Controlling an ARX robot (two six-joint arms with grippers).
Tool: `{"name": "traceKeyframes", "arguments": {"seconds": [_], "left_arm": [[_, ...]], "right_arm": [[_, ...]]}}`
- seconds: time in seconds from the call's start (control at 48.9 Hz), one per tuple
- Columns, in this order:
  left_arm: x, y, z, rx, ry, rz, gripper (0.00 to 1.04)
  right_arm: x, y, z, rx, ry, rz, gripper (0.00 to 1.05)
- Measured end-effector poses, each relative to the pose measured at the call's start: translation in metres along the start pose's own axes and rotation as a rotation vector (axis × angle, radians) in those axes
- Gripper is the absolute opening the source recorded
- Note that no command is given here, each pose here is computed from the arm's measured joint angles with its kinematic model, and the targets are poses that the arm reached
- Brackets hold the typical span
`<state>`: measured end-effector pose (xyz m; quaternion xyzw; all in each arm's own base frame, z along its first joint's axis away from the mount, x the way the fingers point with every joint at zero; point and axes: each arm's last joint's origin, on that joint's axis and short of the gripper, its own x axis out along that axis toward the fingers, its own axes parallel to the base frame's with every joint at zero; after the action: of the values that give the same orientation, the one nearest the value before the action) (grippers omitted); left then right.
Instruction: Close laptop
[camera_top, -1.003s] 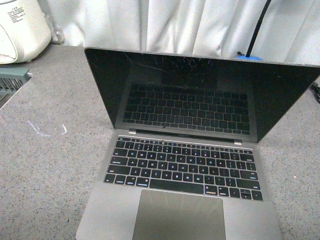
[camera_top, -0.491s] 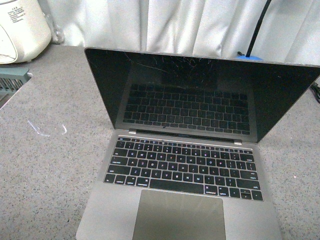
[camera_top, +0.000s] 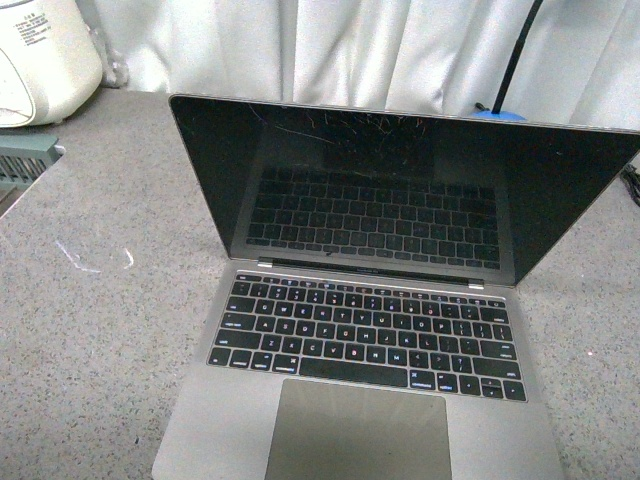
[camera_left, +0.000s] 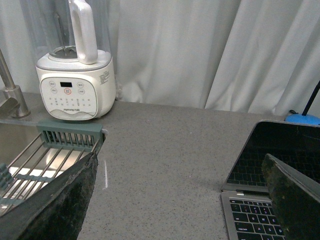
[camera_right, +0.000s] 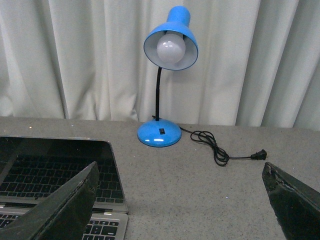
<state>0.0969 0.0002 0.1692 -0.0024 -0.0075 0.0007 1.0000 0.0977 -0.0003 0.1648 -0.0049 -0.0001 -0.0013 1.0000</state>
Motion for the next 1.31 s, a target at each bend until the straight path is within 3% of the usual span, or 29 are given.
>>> {"name": "traceKeyframes", "arguments": {"seconds": [0.307, 0.471, 0.757, 0.839, 0.962, 1.064, 1.309], "left_arm": [[0.0, 0.0, -0.0001, 0.002, 0.0, 0.0, 0.96], [0.0, 0.0, -0.0001, 0.001, 0.0, 0.0, 0.71], [0.0, 0.0, 0.0, -0.002, 0.0, 0.0, 0.04], [-0.0003, -0.0003, 0.0016, -0.053, -0.019, 0.01, 0.04], [-0.0009, -0.0017, 0.0074, -0.316, -0.079, -0.028, 0.04], [-0.0008, -0.0012, 0.0077, -0.455, -0.08, -0.033, 0.04], [-0.0003, -0.0054, 0.0057, -0.49, -0.062, 0.001, 0.04]], "right_arm": [[0.0, 0.0, 0.0, 0.001, 0.0, 0.0, 0.94], [0.0, 0.0, 0.0, 0.0, 0.0, 0.0, 0.7], [0.0, 0.0, 0.0, 0.0, 0.0, 0.0, 0.04], [0.0, 0.0, 0.0, 0.0, 0.0, 0.0, 0.01], [0.0001, 0.0016, -0.0032, -0.037, 0.121, 0.127, 0.01], [0.0007, 0.0019, -0.005, -0.057, 0.147, 0.143, 0.01], [0.0016, -0.0021, 0.0049, -0.056, 0.117, 0.164, 0.01]]}}
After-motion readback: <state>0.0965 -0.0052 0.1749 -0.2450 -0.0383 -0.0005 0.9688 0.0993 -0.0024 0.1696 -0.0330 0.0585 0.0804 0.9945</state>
